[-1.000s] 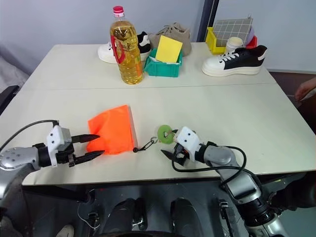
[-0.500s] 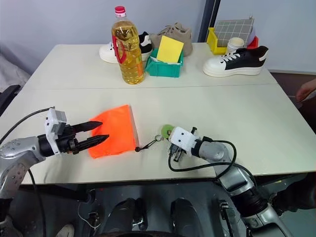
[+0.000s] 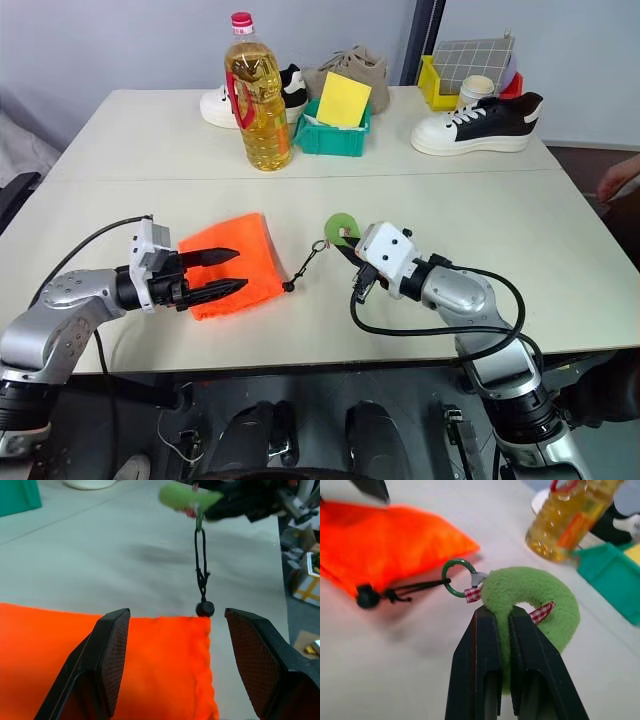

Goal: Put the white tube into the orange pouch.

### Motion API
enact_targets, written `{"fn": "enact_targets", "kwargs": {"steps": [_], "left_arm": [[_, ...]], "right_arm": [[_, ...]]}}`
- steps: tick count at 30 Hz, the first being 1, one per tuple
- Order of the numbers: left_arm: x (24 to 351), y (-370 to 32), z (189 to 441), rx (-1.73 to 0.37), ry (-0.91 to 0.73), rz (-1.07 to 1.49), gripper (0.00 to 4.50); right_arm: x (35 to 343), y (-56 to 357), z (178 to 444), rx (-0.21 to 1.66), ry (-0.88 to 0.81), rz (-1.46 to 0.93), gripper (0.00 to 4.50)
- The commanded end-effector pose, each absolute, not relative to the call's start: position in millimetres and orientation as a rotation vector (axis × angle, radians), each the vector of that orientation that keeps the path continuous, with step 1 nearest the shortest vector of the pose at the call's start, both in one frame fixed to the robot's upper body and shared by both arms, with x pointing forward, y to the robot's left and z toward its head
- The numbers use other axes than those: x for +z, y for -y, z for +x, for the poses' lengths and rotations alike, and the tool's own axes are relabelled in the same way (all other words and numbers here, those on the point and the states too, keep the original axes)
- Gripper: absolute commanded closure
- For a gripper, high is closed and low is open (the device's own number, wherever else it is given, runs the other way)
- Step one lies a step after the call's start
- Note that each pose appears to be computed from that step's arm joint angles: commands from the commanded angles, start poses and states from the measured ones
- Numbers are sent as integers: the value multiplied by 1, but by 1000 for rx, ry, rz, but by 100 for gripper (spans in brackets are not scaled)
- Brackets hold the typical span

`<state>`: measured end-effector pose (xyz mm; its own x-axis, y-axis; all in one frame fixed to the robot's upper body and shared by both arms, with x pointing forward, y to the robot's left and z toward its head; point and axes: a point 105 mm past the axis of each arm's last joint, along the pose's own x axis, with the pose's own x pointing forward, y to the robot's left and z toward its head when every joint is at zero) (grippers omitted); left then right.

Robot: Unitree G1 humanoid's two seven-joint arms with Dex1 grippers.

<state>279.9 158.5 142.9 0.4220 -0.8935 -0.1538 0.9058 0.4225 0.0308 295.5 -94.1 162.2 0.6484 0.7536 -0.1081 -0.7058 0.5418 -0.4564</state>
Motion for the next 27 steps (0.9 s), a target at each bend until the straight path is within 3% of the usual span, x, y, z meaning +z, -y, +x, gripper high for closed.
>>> {"fn": "enact_targets", "kwargs": {"steps": [1, 19, 27], "left_arm": [[147, -147, 279, -1179, -73, 151, 126], [136, -136, 266, -1121, -28, 186, 126], [140, -125, 272, -946, 116, 269, 126]], "right_arm": [[184, 86, 290, 879, 192, -463, 441], [196, 58, 281, 982, 248, -369, 441], [195, 49, 281, 1000, 253, -354, 441]]}}
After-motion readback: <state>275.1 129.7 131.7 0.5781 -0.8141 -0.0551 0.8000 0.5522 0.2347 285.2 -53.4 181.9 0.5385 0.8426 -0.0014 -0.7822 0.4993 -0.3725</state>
